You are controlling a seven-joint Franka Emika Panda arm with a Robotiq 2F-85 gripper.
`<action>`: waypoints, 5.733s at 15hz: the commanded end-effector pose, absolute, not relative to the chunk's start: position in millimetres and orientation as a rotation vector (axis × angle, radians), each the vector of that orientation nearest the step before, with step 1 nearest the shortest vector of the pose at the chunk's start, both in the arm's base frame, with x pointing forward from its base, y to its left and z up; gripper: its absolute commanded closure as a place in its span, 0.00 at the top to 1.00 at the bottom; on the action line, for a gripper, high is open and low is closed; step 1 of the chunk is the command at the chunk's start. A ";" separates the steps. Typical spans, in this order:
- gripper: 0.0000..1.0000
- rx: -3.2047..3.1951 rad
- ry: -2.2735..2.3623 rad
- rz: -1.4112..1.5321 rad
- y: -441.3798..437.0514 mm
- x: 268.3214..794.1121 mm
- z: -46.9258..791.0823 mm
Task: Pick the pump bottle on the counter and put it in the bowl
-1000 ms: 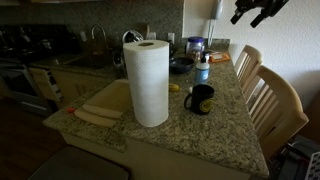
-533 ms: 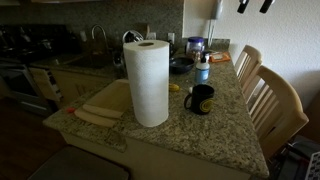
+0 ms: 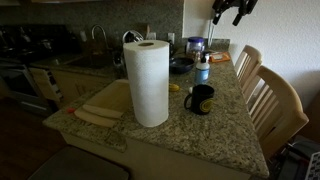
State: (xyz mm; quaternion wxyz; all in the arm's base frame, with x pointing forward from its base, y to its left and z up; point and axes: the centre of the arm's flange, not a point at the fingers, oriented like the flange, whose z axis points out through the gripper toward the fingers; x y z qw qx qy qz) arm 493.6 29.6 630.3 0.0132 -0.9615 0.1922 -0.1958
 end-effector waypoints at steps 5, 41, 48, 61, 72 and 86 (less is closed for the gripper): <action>1.00 -2.833 0.807 -0.851 29.9 518.4 510.4; 1.00 -2.991 1.068 -0.201 1.0 551.7 506.3; 1.00 -3.128 0.986 0.049 1.0 570.8 446.2; 1.00 -2.977 1.072 -0.406 -8.6 596.0 447.8; 1.00 -2.942 1.053 -0.551 4.6 601.4 452.5; 1.00 -2.998 1.215 -0.673 11.0 603.1 429.3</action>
